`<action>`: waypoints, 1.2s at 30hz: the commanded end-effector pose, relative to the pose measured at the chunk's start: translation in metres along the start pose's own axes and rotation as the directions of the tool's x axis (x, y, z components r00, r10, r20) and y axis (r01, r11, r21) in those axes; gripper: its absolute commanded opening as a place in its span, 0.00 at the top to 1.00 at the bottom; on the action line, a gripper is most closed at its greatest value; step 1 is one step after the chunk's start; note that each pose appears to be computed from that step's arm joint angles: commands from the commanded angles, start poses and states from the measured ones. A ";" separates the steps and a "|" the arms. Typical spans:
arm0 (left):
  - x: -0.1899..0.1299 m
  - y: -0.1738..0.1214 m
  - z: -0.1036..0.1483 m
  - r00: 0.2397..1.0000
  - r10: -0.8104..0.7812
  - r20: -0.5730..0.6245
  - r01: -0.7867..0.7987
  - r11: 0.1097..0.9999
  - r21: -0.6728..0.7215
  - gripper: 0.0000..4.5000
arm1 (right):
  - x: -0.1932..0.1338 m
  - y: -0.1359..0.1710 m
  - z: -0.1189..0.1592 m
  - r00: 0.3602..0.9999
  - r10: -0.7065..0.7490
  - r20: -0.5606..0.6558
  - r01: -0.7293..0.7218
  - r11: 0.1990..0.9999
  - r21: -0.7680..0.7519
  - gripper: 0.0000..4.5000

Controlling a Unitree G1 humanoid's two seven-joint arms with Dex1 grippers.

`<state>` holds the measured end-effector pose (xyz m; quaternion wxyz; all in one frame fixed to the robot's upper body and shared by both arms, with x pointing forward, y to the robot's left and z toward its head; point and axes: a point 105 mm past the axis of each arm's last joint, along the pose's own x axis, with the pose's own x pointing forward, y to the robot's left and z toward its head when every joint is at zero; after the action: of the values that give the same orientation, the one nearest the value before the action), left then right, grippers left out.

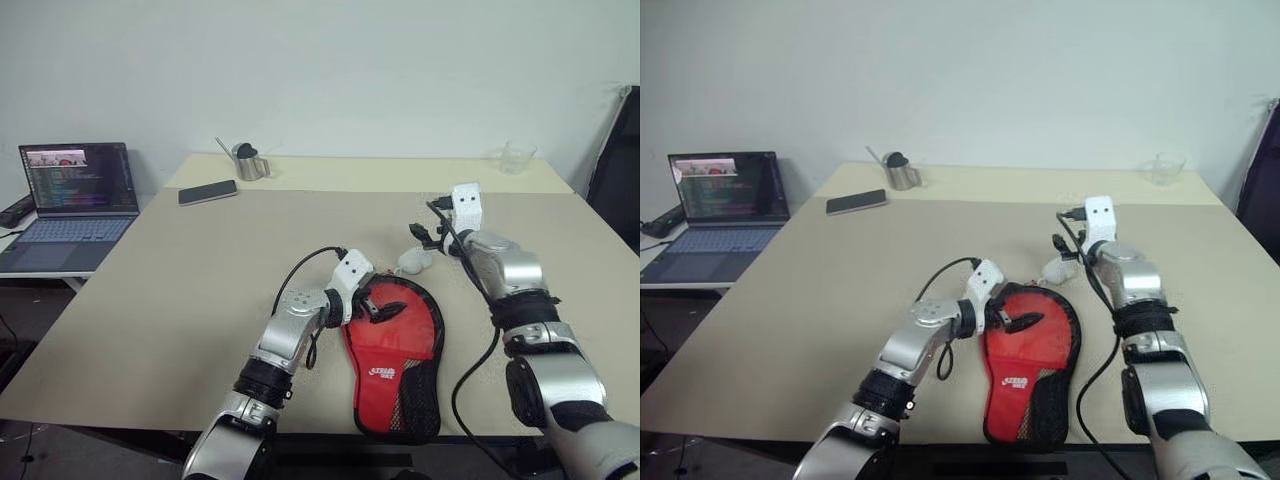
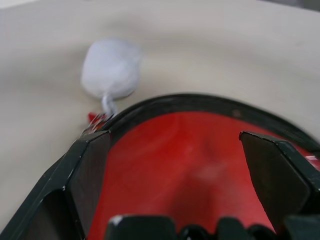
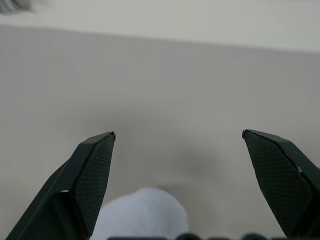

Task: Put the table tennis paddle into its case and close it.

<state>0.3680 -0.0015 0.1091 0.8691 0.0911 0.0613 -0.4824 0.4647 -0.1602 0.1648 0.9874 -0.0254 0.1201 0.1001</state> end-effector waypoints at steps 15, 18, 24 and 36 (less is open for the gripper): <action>0.019 -0.025 -0.035 0.993 -0.036 -0.108 0.011 0.974 -0.228 0.00 | 0.019 0.022 -0.020 0.992 -0.050 -0.112 0.042 0.996 -0.073 0.00; 0.019 -0.025 -0.037 0.992 -0.032 -0.122 0.004 0.974 -0.225 0.00 | 0.018 0.021 -0.028 0.988 -0.045 -0.145 0.036 0.997 -0.067 0.00; 0.020 -0.024 -0.035 0.992 -0.029 -0.119 0.004 0.978 -0.211 0.00 | 0.015 0.023 -0.038 0.981 -0.010 -0.194 0.011 1.000 0.006 0.00; 0.022 -0.024 -0.033 0.993 -0.037 -0.112 0.014 0.978 -0.207 0.00 | 0.011 0.022 -0.048 0.978 -0.002 -0.209 0.018 0.997 0.072 0.58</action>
<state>0.3641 -0.0219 0.0882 0.8712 0.0255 0.1271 -0.4734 0.4613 -0.1372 0.1165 0.9702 -0.0108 0.2250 0.0897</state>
